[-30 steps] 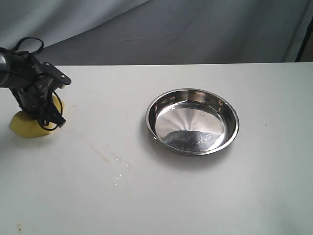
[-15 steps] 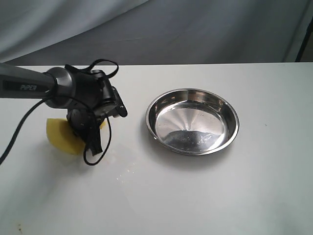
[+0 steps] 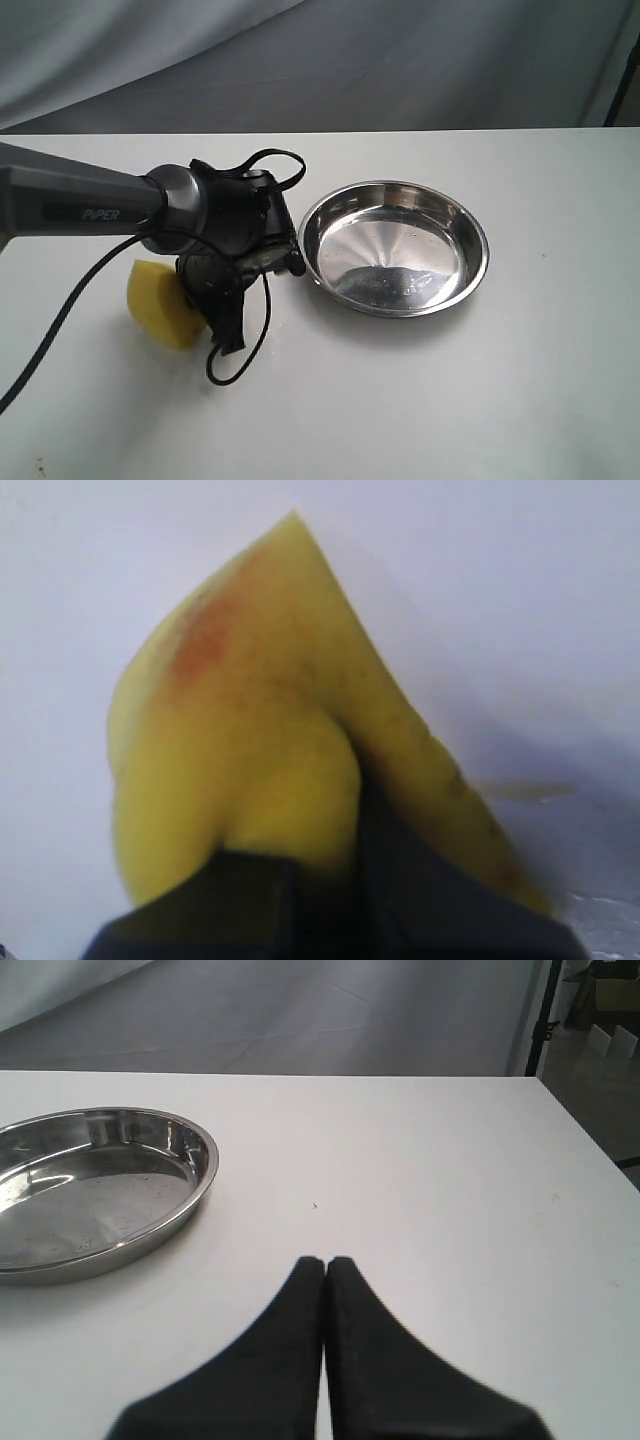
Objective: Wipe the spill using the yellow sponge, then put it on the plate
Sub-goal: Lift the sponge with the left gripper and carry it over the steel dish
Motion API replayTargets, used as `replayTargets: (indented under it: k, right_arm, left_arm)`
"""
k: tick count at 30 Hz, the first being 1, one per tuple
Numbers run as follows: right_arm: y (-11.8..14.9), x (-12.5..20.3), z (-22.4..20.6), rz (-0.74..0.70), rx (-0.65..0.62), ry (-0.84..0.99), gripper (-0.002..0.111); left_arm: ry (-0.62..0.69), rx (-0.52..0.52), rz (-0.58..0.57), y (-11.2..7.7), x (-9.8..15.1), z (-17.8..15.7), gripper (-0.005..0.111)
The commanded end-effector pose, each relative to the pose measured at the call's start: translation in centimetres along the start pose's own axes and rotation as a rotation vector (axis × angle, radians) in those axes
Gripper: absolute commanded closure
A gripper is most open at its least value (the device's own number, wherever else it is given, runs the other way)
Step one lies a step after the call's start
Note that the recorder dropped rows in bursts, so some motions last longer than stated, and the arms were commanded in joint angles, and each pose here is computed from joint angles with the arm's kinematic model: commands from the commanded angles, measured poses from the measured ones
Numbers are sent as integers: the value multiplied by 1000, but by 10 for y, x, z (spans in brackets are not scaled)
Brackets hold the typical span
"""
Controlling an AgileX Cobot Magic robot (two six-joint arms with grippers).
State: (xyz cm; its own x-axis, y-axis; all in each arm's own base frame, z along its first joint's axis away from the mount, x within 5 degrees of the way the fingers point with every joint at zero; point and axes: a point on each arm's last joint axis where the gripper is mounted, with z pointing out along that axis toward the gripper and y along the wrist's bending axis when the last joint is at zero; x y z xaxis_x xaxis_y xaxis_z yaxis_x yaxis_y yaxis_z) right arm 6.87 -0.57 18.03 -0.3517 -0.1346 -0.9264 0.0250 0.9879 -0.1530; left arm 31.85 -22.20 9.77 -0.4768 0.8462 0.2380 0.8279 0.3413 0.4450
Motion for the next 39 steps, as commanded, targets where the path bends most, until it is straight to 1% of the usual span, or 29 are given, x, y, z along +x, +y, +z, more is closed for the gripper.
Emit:
replayTargets:
  k: [1, 6, 12, 15, 19, 23, 27, 30, 37, 39]
  right_arm:
    - [0, 1, 1, 7, 2, -1, 108]
    - [0, 1, 1, 7, 2, -1, 108]
    - [0, 1, 1, 7, 2, -1, 108]
    - [0, 1, 1, 7, 2, -1, 108]
    - [0, 1, 1, 7, 2, -1, 108]
    - [0, 1, 1, 7, 2, -1, 108]
    - [0, 1, 1, 7, 2, -1, 108]
    - [0, 1, 1, 7, 2, -1, 108]
    - [0, 1, 1, 7, 2, -1, 108]
    - [0, 1, 1, 7, 2, -1, 108]
  left_arm:
    - [-81, 181, -44, -27, -7, -11, 107]
    - [-115, 309, -44, -35, -7, -21, 107]
    - [-168, 484, 6, -50, -11, -27, 107]
    - [-202, 553, 30, -55, -13, -31, 107]
    - [-230, 597, 52, -59, -15, -34, 107]
    - [-240, 595, 48, -58, -16, -35, 107]
    - [-309, 581, 18, -52, -17, -47, 107]
    - [-363, 559, 0, -41, -13, -62, 107]
    - [-464, 511, -101, 3, 11, -90, 107]
    - [-485, 499, -126, 12, 18, -95, 107]
